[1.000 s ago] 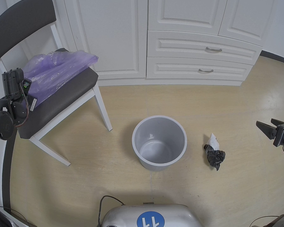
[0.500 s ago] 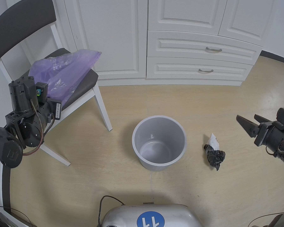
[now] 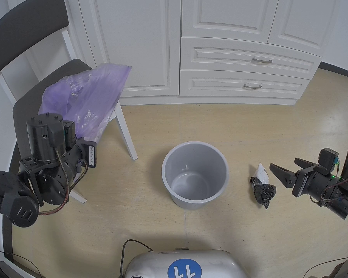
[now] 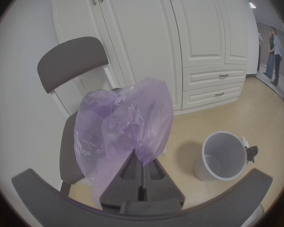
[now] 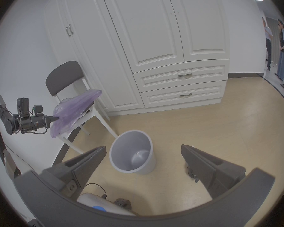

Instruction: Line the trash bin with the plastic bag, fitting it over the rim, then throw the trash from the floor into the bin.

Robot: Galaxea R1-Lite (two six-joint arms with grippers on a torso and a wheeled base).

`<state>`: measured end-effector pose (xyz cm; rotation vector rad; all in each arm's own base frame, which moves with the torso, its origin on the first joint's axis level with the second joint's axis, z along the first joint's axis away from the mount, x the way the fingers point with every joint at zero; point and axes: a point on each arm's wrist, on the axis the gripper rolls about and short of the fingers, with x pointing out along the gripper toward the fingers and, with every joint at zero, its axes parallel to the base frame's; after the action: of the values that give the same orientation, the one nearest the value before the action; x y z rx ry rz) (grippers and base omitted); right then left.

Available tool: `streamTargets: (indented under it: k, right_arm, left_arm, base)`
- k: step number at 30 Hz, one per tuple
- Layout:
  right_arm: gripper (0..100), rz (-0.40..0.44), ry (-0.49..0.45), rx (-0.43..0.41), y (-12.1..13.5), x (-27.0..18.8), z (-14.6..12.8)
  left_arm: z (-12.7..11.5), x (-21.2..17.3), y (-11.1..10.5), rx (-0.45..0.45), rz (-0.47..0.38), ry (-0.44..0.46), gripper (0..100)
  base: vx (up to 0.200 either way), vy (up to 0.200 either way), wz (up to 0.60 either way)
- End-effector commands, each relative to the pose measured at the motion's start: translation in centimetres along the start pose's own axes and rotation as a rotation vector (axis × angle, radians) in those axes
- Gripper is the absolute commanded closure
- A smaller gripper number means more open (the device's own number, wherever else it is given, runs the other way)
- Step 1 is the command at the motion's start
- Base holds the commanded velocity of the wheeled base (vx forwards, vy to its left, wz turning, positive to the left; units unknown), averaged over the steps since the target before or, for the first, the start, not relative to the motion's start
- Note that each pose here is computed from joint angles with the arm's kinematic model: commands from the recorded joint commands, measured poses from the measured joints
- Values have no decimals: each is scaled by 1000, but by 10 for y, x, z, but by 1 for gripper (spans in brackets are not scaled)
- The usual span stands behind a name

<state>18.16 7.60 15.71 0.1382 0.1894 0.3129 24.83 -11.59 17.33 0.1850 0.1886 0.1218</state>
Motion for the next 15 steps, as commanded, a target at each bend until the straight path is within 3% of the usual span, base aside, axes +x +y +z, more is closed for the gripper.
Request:
streamTargets:
  k: [1, 3, 6, 11, 15]
  right_arm:
    - [0, 31, 17, -5, 7, 1, -3]
    - [0, 38, 22, -8, 9, 0, -5]
    - [0, 31, 14, -13, 13, -1, -4]
    - [0, 82, -10, -26, 27, 3, 5]
    - [0, 124, 44, -59, 44, 38, 1]
  left_arm:
    - [-6, -18, -17, -55, -85, 4, 100]
    - [-5, -26, -21, -83, -115, 0, 100]
    - [-6, -39, -25, -56, -158, 18, 100]
    - [0, -52, -19, -52, -177, 13, 100]
    - [4, -67, -17, -45, -215, 11, 100]
  base:
    - [0, 0, 0]
    - [0, 0, 0]
    - [0, 0, 0]
    - [0, 0, 0]
    - [0, 0, 0]
